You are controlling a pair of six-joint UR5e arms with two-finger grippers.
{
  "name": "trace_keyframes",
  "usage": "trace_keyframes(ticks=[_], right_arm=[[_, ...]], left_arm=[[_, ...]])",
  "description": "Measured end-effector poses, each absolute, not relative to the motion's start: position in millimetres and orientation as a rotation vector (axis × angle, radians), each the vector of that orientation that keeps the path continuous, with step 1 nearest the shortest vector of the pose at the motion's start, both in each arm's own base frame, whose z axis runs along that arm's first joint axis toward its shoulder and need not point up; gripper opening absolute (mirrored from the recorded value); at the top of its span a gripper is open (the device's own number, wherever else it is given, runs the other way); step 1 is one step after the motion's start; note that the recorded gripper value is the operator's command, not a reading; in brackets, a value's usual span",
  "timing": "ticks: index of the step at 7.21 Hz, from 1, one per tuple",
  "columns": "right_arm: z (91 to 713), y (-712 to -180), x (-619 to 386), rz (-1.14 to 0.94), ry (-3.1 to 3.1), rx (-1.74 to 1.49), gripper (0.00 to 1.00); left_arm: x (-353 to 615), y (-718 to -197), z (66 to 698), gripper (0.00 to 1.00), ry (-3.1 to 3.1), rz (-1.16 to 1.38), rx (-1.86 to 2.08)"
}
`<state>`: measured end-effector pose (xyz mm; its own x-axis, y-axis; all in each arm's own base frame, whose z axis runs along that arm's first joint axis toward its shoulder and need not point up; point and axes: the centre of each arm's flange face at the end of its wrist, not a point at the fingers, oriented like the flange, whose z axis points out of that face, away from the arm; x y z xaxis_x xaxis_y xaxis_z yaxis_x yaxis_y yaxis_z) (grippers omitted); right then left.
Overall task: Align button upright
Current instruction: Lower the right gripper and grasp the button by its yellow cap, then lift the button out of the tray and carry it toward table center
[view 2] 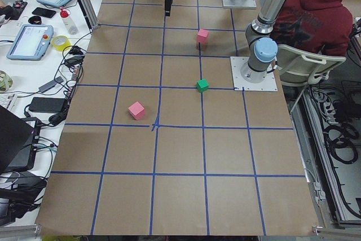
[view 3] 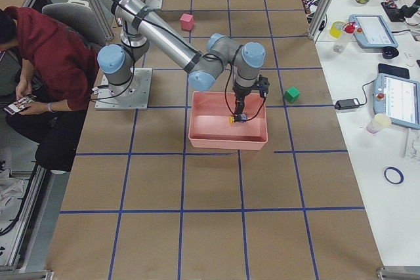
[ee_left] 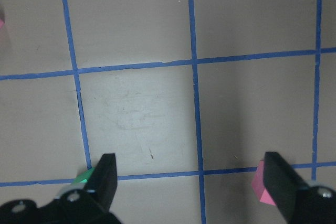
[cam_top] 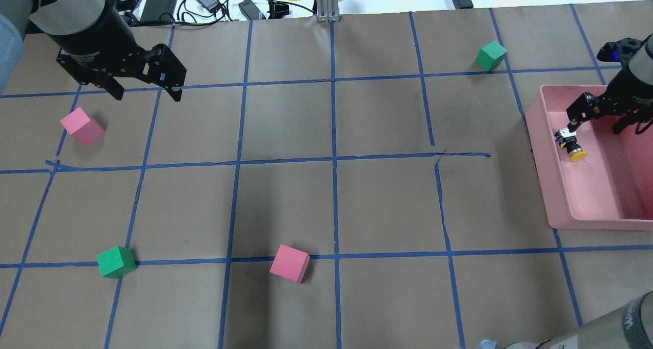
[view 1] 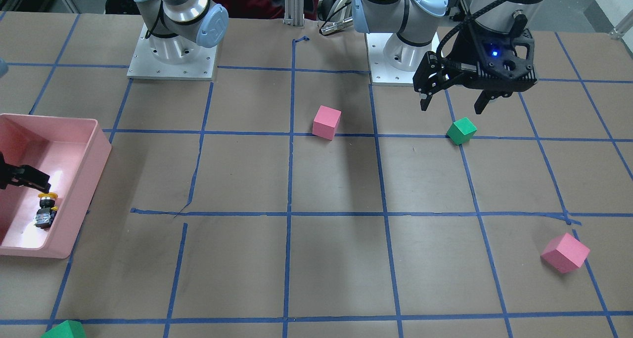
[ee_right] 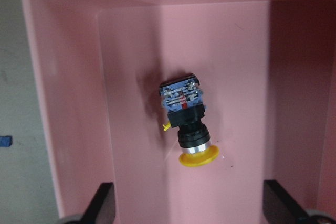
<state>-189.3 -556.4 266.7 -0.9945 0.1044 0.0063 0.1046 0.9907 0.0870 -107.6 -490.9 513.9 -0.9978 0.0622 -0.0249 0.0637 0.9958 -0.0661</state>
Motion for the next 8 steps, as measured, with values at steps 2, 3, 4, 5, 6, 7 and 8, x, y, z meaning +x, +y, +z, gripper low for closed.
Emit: trace_keyframes(ticks=[2, 3, 4, 5, 6, 7, 8], right_arm=[[234, -553, -205, -0.192, -3.138, -0.204, 1.00], [219, -549, -207, -0.199, -3.137, -0.212, 0.98], [205, -547, -207, -0.186, -3.132, -0.215, 0.54], [194, -545, -206, -0.177, -3.128, -0.216, 0.10], [189, -543, -206, -0.181, -3.128, -0.217, 0.00], [188, -543, -206, -0.183, -3.127, -0.221, 0.00], [193, -544, -207, -0.178, -3.121, -0.227, 0.00]], left_arm=[[-108, -491, 515, 1.00, 3.115, -0.107, 0.098], [-108, -491, 515, 1.00, 3.115, -0.107, 0.098], [-108, -490, 515, 1.00, 3.115, -0.106, 0.098], [-108, -490, 515, 1.00, 3.115, -0.106, 0.098], [-108, -490, 515, 1.00, 3.115, -0.107, 0.098], [-108, -490, 515, 1.00, 3.115, -0.107, 0.098], [-108, -490, 515, 1.00, 3.116, -0.106, 0.098]])
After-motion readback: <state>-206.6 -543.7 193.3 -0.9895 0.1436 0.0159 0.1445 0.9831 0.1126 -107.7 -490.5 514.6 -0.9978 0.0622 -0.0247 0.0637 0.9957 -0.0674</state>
